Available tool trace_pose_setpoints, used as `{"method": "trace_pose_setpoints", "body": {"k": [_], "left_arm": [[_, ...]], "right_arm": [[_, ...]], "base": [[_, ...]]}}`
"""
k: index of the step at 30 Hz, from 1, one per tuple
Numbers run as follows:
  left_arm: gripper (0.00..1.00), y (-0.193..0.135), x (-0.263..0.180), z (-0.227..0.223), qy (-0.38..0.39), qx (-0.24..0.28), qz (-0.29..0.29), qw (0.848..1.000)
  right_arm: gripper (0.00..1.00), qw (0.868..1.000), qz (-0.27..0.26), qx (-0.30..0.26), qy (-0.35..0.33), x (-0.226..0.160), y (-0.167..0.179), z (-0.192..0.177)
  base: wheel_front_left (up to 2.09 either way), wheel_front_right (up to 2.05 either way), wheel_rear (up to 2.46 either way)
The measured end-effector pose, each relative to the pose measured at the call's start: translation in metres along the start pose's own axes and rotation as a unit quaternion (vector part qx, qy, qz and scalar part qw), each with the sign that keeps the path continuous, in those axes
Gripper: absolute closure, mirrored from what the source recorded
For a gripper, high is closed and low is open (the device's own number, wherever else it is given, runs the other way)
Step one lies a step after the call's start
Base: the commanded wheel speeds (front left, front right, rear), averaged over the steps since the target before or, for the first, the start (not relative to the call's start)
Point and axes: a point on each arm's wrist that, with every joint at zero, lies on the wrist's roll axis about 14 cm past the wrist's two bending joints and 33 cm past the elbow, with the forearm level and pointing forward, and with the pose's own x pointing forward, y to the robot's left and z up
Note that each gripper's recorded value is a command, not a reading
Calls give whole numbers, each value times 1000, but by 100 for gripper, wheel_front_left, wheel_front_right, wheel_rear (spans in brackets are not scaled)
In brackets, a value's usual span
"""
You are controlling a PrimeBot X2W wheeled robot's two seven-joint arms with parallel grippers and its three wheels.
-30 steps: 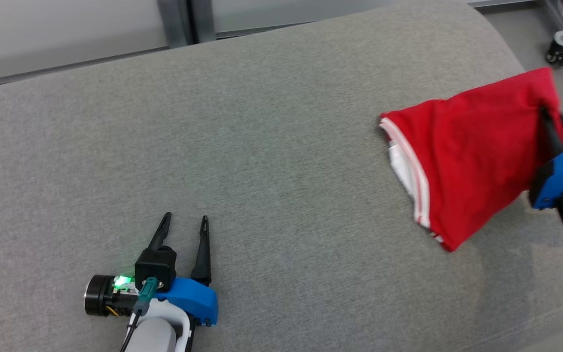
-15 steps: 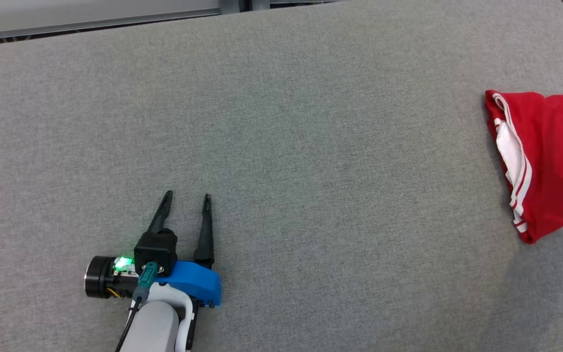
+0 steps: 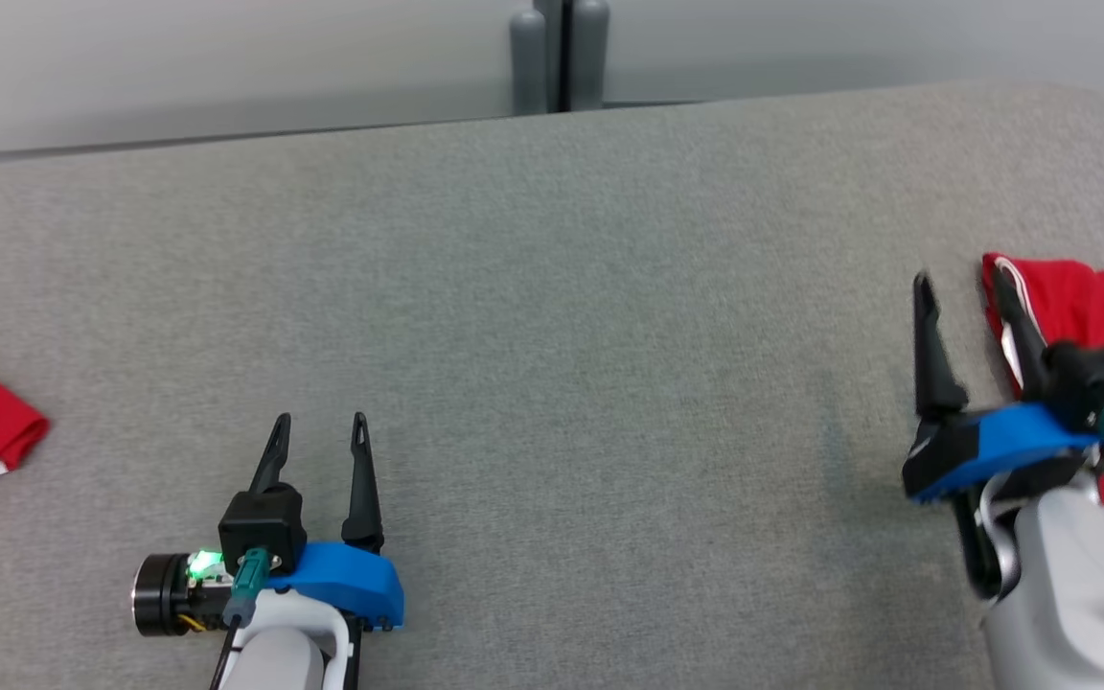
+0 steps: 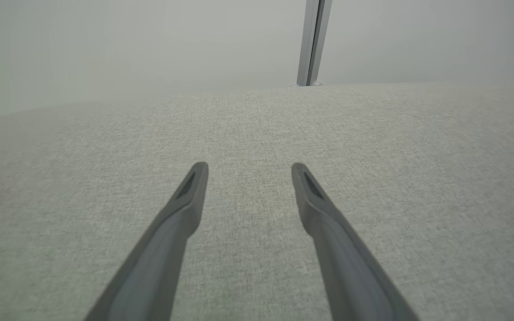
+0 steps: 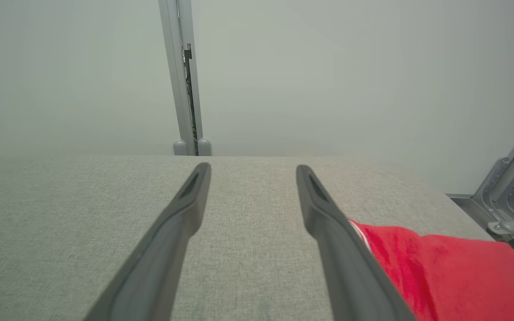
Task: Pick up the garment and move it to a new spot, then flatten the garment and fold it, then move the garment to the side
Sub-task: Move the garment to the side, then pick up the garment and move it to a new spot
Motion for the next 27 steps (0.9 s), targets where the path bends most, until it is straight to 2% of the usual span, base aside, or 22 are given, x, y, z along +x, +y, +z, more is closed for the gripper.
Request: {"method": "trace_pose_setpoints", "body": {"k": [7,15,27], "left_arm": [[0,22,-26,16,-23,-8,42,999],[0,44,-54,27,-44,-21,85,995],[0,53,-78,36,-66,-27,101,992]], "right_arm": [[0,998,36,31,33,-33,38,-23],[0,997,60,53,17,-53,57,-9],[0,994,78,71,0,-73,69,5]], "base": [[0,0,0],[0,0,0],[0,0,0]]}}
